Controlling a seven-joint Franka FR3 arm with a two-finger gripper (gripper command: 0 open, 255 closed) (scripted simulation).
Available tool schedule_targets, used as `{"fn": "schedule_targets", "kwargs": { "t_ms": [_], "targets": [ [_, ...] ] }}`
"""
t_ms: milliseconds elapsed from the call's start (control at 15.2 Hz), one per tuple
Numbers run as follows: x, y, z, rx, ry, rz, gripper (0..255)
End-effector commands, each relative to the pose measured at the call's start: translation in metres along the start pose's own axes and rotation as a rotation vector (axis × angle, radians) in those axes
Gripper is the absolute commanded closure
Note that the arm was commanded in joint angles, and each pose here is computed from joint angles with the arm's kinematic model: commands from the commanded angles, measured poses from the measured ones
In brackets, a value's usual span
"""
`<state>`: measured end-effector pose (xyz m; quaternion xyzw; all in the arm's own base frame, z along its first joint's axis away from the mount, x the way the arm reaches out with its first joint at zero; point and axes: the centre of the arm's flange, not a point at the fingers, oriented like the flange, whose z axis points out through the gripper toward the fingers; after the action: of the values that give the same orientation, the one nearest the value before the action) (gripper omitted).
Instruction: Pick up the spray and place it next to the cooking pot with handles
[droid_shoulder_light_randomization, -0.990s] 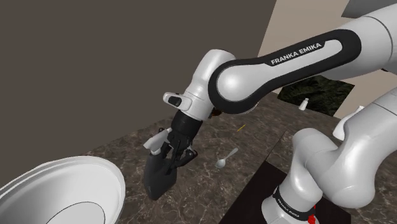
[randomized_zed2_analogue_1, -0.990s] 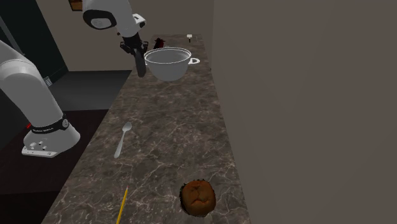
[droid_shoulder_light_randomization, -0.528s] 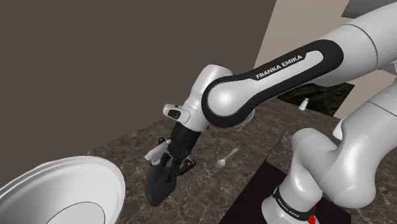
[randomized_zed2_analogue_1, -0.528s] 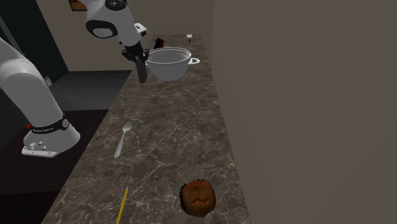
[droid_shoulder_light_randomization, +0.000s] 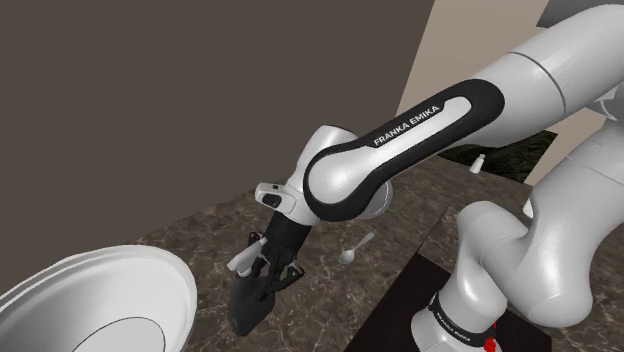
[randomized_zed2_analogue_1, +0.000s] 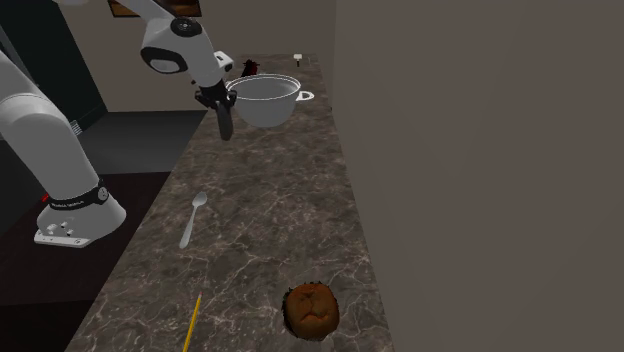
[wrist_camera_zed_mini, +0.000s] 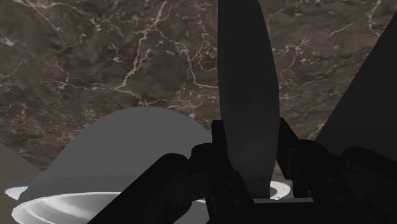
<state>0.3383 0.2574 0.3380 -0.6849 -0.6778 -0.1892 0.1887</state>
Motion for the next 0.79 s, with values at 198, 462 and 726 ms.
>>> {"fn": "schedule_targets", "kwargs": {
  "t_ms": [198,462,726],
  "targets": [
    [-0.014,0.001,0.022,-0.001,0.0,0.0,255],
    [-0.016,0.001,0.026,-0.001,0.0,0.0,255],
    [-0.016,0.001,0.026,-0.001,0.0,0.0,255]
  ]
}}
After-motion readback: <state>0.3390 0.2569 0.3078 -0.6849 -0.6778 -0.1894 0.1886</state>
